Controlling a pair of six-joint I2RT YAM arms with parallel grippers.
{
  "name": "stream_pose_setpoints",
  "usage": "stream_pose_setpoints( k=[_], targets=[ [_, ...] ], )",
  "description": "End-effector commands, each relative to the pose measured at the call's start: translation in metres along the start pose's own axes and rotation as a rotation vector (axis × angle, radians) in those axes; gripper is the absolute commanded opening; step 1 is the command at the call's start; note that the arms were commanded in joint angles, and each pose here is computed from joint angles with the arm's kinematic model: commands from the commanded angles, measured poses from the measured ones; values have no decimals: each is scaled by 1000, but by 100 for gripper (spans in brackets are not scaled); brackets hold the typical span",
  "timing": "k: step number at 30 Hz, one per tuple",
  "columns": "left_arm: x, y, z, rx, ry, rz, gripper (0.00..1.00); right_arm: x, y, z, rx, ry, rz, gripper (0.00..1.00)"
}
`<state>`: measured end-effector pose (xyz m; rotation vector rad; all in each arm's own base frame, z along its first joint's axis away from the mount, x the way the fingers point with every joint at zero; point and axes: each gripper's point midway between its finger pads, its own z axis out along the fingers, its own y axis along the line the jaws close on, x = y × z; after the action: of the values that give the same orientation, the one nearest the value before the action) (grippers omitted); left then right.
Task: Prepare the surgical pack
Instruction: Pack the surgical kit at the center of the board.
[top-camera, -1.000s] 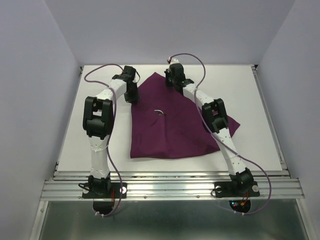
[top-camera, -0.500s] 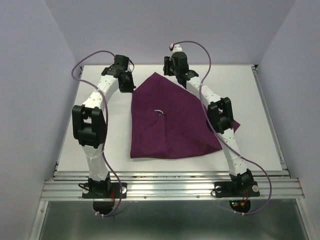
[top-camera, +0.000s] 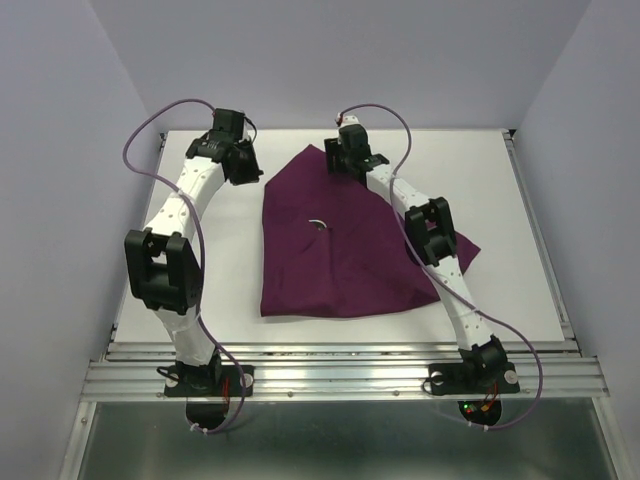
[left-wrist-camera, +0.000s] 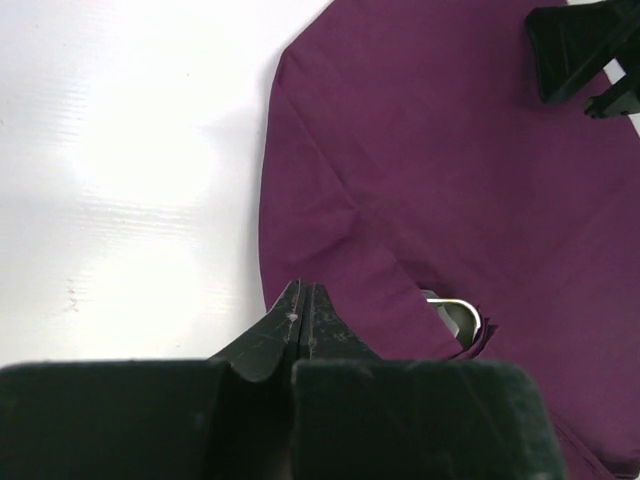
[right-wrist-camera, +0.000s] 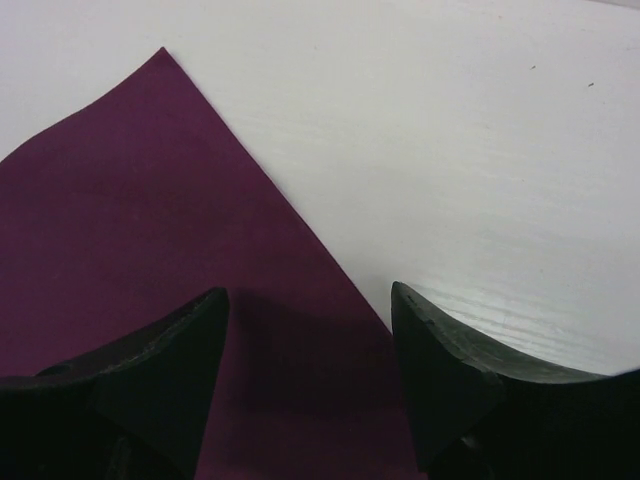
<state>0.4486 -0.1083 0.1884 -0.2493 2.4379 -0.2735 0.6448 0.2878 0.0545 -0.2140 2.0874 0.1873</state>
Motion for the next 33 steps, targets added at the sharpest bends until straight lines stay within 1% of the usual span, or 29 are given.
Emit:
stream_pose_setpoints(
  k=[1,3,8,13,15,16,17,20,21,22,23,25,26,29,30,32,33],
  targets=[
    [3,5,0,-2,1,-16,2,-25,1,-4,2,-61,-12,71],
    [12,11,11,-21,24,-21,0,-16,1,-1,-3,-39,-16,70],
    [37,30,35,-60,89,-37,0,6,5,6,-30,6,-20,70],
    [55,39,48,-72,127,-46,0,31,14,12,-88,71,-28,68],
    [60,40,51,-74,139,-46,0,40,20,10,-124,99,-32,63],
    [62,41,53,-76,142,-46,0,40,22,9,-136,101,-32,60],
    [64,42,55,-77,152,-48,0,36,24,6,-148,97,-31,55],
    [66,42,57,-73,158,-49,0,36,34,-1,-209,111,-32,48],
    [66,42,57,-74,155,-50,0,35,38,-4,-231,116,-30,42],
    [66,42,58,-74,156,-50,0,38,38,-5,-238,127,-30,38],
    [67,42,58,-74,160,-49,0,36,40,-7,-247,124,-25,31],
    [67,43,58,-75,159,-47,0,35,40,-8,-245,126,-20,24],
    [68,42,58,-73,162,-47,0,32,40,-9,-246,120,-18,17],
    [68,43,58,-78,161,-46,0,21,40,-12,-238,101,-12,9],
    [68,44,57,-79,161,-47,0,16,40,-14,-235,90,-10,4],
    [66,44,54,-76,152,-45,0,-3,41,-22,-237,55,-7,1],
    [65,44,53,-76,150,-45,0,-10,41,-25,-239,41,-5,1]
  ],
)
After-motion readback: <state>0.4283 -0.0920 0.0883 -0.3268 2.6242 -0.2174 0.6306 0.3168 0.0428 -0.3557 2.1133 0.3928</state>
